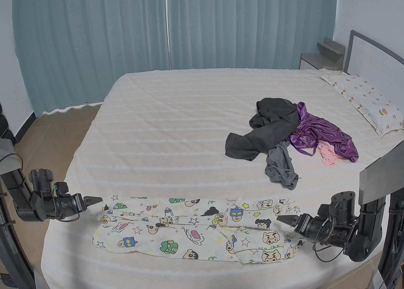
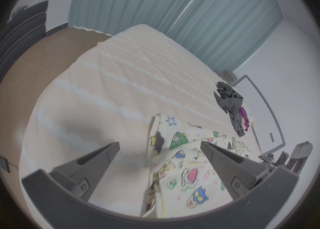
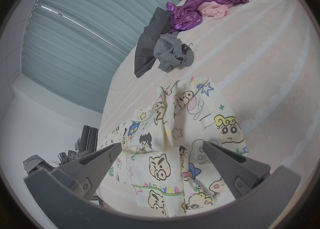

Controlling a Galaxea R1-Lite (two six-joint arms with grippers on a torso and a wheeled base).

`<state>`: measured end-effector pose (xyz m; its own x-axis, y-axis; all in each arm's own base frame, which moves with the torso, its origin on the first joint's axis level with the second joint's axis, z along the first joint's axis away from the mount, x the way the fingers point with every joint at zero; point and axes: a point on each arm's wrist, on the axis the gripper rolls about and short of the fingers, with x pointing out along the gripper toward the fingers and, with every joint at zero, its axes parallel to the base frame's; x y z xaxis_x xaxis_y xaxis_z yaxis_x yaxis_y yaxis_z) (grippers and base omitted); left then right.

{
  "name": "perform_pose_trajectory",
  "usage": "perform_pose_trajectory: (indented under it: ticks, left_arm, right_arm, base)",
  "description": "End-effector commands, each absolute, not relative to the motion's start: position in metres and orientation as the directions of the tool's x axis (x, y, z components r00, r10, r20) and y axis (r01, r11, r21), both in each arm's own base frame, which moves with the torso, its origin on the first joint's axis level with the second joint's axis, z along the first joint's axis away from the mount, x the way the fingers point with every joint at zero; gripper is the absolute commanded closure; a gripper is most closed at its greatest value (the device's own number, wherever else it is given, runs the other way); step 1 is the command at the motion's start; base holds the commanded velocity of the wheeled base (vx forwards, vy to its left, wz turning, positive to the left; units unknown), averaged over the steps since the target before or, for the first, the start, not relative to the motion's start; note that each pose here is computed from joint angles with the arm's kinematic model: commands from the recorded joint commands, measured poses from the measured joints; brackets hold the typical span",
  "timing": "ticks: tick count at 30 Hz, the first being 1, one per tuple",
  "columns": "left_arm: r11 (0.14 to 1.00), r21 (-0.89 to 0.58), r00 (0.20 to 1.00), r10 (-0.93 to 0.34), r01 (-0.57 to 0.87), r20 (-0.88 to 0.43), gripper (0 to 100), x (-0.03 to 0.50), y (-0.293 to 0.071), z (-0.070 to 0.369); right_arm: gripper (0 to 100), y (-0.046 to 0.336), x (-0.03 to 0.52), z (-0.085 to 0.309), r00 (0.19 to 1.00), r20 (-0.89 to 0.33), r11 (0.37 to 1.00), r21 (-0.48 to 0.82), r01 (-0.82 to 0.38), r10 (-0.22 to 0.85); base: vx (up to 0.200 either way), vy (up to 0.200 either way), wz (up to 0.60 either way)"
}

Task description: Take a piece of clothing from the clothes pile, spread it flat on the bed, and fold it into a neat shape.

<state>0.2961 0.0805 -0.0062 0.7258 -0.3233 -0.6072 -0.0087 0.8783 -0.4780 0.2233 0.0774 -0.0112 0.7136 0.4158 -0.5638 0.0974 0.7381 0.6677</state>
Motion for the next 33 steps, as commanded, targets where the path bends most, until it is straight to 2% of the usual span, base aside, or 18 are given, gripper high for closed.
perform_pose_trajectory:
  ticks: [1, 6, 17, 28, 29, 33]
  left_arm:
    - [0.912, -0.411, 0.685, -0.300, 0.001, -0.664, 0, 0.318, 0.055, -0.029]
    - [0.942, -0.328, 0.639, -0.296, 0.071, -0.710, 0, 0.314, 0.048, -0.048]
    - [0.968, -0.179, 0.580, -0.248, 0.175, -0.776, 0, 0.298, 0.030, -0.057]
    - [0.966, -0.160, 0.586, -0.250, 0.201, -0.771, 0, 0.308, 0.014, -0.055]
    - [0.967, -0.164, 0.587, -0.250, 0.196, -0.770, 100, 0.309, 0.014, -0.054]
    - [0.967, -0.177, 0.593, -0.251, 0.181, -0.765, 100, 0.309, 0.014, -0.053]
  right_arm:
    - [0, 0.078, 0.223, -0.003, 0.733, -0.529, 0.729, 0.681, 0.068, 0.427]
    - [0, 0.079, 0.223, -0.004, 0.732, -0.531, 0.728, 0.682, 0.069, 0.428]
    - [0, 0.079, 0.221, -0.002, 0.730, -0.531, 0.730, 0.680, 0.064, 0.431]
    - [0, 0.081, 0.219, -0.001, 0.728, -0.530, 0.733, 0.678, 0.056, 0.435]
    - [0, 0.081, 0.219, 0.000, 0.729, -0.529, 0.732, 0.679, 0.055, 0.435]
    - [0, 0.081, 0.218, 0.000, 0.728, -0.530, 0.733, 0.678, 0.056, 0.435]
  base:
    - [0.000, 0.000, 0.00]
    - [0.000, 0.000, 0.00]
    - [0.000, 0.000, 0.00]
    - [0.000, 0.000, 0.00]
    - [0.000, 0.000, 0.00]
    - [0.000, 0.000, 0.00]
